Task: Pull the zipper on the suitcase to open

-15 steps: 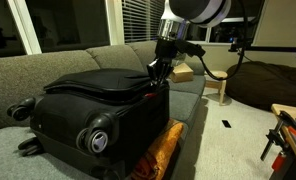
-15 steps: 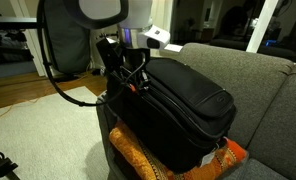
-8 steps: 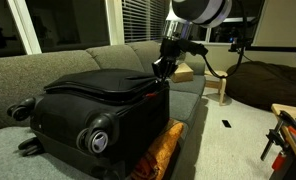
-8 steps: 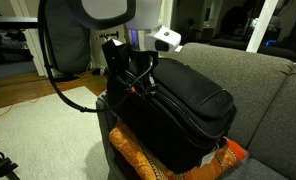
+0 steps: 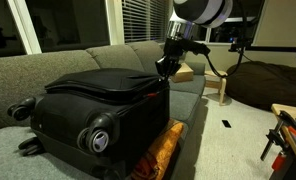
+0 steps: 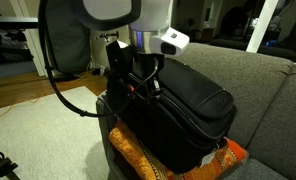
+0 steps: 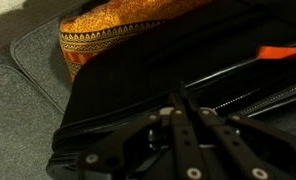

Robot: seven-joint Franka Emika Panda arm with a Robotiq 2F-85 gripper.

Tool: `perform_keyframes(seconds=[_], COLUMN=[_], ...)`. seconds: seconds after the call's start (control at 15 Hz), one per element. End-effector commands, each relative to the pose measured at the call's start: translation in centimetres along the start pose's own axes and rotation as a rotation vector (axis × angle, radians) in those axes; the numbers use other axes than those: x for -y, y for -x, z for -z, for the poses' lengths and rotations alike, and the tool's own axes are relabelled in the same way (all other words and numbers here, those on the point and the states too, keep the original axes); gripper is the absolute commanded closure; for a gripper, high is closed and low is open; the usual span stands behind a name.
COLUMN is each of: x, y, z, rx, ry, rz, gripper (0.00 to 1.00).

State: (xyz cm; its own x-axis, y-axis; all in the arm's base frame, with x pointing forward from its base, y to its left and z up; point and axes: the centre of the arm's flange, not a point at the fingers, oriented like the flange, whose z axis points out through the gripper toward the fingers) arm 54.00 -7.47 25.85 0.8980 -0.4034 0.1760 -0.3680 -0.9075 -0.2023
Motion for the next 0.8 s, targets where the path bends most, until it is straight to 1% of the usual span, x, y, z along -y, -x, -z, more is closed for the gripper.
perform_keyframes(seconds=[0.0, 0.47, 0.73], x=[-3.9, -6.0, -6.5], y=[-0.4, -0.4, -0.4], z=[1.0, 0.5, 0.5], rx=[-0.01, -0.002, -0.004], ry=[0.003, -0.003, -0.01], rz=[-0.048, -0.129, -0.163], gripper=[0.97, 0.96, 0.96])
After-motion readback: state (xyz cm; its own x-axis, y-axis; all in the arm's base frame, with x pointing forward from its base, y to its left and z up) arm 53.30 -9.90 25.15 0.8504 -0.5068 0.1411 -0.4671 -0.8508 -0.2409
